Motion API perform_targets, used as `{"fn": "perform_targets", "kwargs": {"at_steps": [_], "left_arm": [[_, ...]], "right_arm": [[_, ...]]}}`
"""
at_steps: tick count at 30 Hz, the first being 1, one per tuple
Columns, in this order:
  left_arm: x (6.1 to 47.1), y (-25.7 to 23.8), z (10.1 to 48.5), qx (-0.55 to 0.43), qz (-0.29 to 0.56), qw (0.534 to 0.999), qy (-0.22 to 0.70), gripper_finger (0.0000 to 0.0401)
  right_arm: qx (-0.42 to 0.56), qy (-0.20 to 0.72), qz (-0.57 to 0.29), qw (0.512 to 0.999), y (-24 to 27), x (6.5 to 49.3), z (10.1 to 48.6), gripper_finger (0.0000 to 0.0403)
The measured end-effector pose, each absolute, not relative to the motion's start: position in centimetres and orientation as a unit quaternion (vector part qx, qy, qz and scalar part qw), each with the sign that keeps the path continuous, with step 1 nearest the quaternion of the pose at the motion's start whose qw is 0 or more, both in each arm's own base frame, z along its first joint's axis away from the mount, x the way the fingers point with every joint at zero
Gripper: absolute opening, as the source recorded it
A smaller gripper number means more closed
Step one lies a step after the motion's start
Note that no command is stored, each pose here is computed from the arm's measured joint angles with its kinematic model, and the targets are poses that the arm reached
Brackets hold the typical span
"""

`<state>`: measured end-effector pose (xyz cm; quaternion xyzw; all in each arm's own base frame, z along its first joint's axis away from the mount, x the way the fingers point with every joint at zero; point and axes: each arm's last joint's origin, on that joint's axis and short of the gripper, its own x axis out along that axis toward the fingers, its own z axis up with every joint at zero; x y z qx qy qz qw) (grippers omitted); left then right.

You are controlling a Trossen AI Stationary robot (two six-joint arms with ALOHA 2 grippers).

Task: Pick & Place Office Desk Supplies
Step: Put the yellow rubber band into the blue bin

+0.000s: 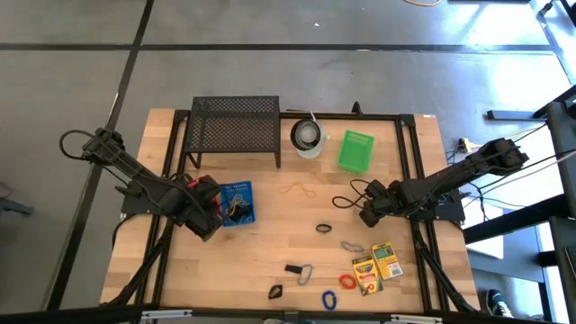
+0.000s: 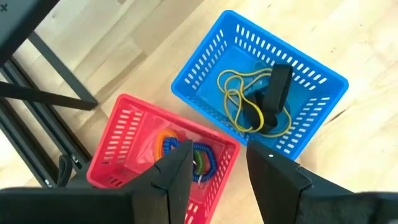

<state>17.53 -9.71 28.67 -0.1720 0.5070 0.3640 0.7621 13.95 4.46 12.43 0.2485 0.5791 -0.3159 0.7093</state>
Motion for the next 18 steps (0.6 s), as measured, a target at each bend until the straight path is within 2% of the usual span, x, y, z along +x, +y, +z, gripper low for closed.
{"fn": "perform_targets", "kwargs": {"at_steps": [7, 18], "left_arm": [[17.7, -9.6, 28.8, -0.158, 0.374, 0.78, 0.476, 0.0145], [18.3, -9.5, 29.1, -0.133, 0.387, 0.817, 0.405, 0.0145]], "right_arm": [[0.239, 0.578, -0.287, 0.726, 4.6, 14.4, 13.2, 0.0003], [0.218, 0.507, -0.22, 0.804, 5.5, 17.2, 16.4, 0.0003]]}}
